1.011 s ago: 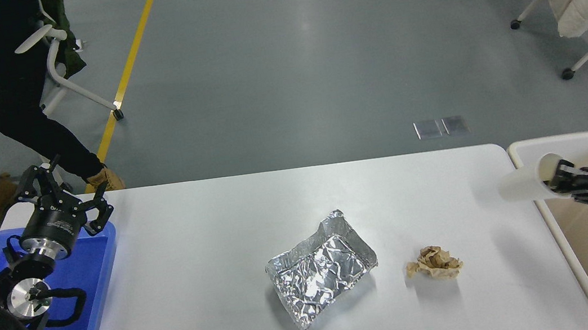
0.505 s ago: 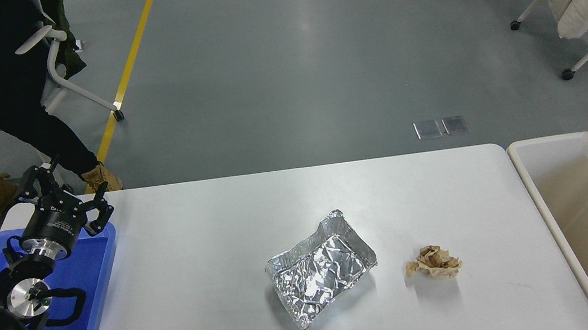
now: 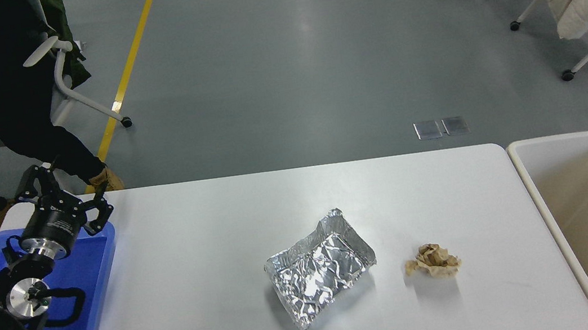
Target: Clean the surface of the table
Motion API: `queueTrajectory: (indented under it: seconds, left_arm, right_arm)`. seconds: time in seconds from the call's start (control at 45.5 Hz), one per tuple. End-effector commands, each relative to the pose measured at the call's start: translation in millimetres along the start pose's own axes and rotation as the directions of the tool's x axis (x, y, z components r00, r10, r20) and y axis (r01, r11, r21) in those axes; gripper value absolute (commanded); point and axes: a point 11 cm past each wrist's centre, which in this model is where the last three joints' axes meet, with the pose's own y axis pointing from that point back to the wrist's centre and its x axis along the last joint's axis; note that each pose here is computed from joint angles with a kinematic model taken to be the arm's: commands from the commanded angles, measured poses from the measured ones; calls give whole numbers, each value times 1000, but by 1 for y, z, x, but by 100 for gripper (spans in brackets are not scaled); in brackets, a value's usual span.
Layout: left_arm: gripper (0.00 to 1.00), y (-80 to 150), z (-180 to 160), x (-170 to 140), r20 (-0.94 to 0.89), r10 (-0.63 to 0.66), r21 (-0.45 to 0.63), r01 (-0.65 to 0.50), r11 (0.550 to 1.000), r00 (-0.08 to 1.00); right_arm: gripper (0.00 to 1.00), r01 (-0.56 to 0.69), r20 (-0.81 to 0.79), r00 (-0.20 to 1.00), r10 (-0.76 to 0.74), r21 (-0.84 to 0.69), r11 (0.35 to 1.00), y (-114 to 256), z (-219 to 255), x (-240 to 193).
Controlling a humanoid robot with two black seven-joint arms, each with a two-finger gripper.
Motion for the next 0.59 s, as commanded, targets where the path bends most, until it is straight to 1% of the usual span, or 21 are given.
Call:
queueTrajectory:
  seconds: [0.0, 0.088, 0.132, 0.242, 0.418, 0.571]
  left_arm:
    - [100, 0, 0, 0, -1, -1, 0, 1, 1000, 1000]
    - [100, 0, 0, 0, -1, -1, 0, 1, 1000, 1000]
    - [100, 0, 0, 0, -1, -1, 0, 1, 1000, 1000]
    - [100, 0, 0, 0, 0, 0, 0, 0, 1000, 1000]
    - [100, 0, 0, 0, -1, -1, 0, 1, 1000, 1000]
    - [100, 0, 0, 0, -1, -1, 0, 1, 1000, 1000]
  right_arm:
    - [0, -102, 84, 990, 113, -126, 987, -59, 44, -14]
    - [0, -141, 116, 980, 164, -184, 973, -78, 69, -32]
    - [0, -150, 133, 974, 182, -218, 964, -90, 84, -49]
    - [0, -175, 151, 964, 219, -261, 950, -112, 101, -82]
    - [0, -238, 155, 944, 290, -287, 928, -140, 113, -132]
    - [0, -344, 110, 914, 390, -298, 891, -153, 112, -150]
